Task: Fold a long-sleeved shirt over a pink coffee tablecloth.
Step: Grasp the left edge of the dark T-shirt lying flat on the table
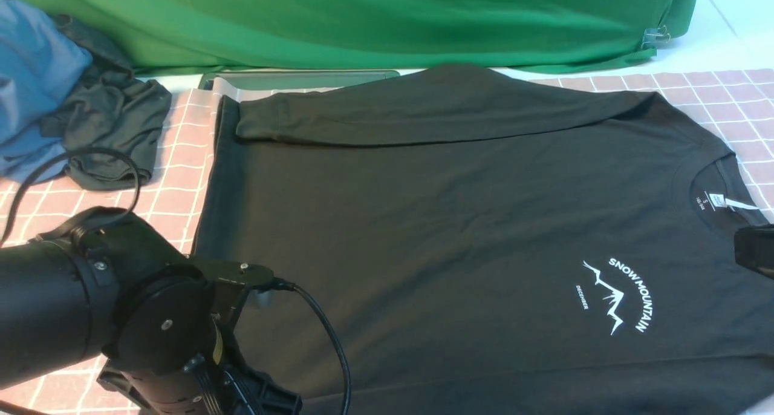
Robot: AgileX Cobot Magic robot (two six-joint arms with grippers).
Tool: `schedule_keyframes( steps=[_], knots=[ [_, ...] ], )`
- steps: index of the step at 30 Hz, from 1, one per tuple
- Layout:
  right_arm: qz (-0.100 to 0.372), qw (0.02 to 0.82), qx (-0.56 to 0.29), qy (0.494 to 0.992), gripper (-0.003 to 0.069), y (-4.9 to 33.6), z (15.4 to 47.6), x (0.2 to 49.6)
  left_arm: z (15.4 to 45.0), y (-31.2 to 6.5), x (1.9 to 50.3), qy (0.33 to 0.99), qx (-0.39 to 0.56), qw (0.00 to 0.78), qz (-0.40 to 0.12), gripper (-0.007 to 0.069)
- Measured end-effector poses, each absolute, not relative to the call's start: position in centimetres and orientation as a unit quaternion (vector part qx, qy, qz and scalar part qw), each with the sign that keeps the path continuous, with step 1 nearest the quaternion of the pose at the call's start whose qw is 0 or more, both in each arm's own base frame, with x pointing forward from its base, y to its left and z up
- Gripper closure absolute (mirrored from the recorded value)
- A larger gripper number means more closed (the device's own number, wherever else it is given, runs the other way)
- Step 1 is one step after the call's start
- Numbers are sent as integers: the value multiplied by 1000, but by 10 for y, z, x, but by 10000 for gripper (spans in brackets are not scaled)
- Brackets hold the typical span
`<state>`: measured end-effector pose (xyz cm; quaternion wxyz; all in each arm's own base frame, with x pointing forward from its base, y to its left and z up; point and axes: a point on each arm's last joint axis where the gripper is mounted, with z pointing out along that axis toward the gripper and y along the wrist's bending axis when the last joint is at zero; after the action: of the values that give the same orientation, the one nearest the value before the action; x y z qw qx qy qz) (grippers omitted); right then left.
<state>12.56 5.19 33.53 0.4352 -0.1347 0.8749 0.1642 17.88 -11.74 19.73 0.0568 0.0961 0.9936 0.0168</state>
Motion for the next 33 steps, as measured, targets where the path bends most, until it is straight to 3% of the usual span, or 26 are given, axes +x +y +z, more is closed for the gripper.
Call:
schedule_keyframes(
  steps=[5, 14, 19, 25, 33],
  knots=[
    [164, 436, -135, 874, 622, 52, 335, 126, 188, -118, 180, 993, 99, 58, 16, 84],
    [164, 439, -135, 873, 622, 52, 336, 126, 169, -115, 174, 994, 101, 47, 17, 79],
    [164, 439, -134, 873, 622, 52, 336, 126, 164, -114, 171, 994, 97, 49, 9, 237],
    [164, 439, -134, 873, 622, 52, 336, 126, 165, -114, 170, 994, 103, 42, 10, 557],
    [166, 439, -134, 873, 620, 52, 336, 126, 189, -117, 169, 994, 101, 40, -7, 586]
  ],
)
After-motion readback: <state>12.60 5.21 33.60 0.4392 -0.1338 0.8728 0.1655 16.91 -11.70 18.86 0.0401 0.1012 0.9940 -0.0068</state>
